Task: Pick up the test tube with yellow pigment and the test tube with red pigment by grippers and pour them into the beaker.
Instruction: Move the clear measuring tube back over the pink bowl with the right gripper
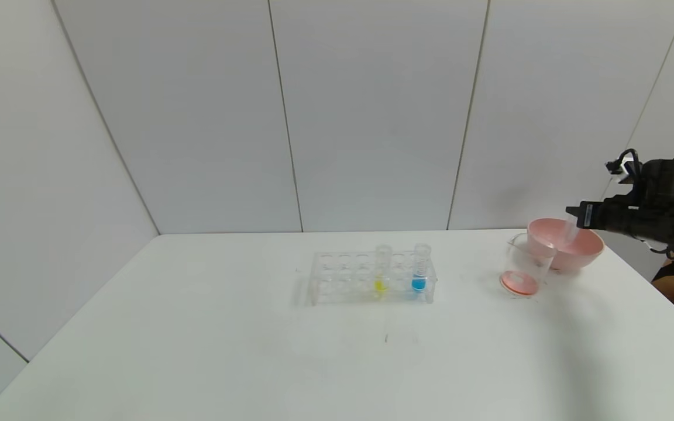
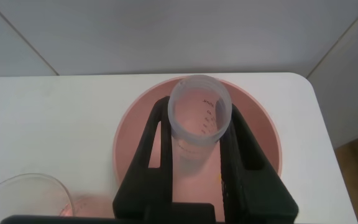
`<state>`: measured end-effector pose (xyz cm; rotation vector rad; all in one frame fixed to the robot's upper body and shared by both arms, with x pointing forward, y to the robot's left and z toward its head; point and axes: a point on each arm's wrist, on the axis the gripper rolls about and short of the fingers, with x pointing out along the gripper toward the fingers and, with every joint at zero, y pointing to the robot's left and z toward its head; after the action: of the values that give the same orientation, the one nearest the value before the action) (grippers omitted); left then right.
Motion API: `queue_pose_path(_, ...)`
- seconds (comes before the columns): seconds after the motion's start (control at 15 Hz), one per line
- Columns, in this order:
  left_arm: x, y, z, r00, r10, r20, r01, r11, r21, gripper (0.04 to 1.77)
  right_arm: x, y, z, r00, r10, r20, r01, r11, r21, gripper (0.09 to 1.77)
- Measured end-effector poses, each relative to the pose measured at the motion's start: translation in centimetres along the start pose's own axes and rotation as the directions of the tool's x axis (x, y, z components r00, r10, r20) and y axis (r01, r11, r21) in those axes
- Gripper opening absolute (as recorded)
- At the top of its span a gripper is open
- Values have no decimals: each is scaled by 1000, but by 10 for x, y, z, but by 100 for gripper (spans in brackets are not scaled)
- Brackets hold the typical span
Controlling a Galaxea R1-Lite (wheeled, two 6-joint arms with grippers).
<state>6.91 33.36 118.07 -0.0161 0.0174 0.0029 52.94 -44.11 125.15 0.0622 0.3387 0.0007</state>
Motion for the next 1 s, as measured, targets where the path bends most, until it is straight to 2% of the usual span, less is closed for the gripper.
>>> queue_pose_path(0.73, 0, 0, 0, 1000, 0, 0, 0, 1000, 0, 172, 20, -7, -5, 1000, 3, 9, -3, 1000, 18, 50)
queue_pose_path(0.8, 0, 0, 0, 1000, 0, 0, 0, 1000, 0, 172, 21, -7, -6, 1000, 5, 6, -5, 1000, 18, 57)
queue_pose_path(1.0, 0, 0, 0, 1000, 0, 0, 0, 1000, 0, 172, 21, -8, -8, 1000, 13, 0, -13, 1000, 22, 93)
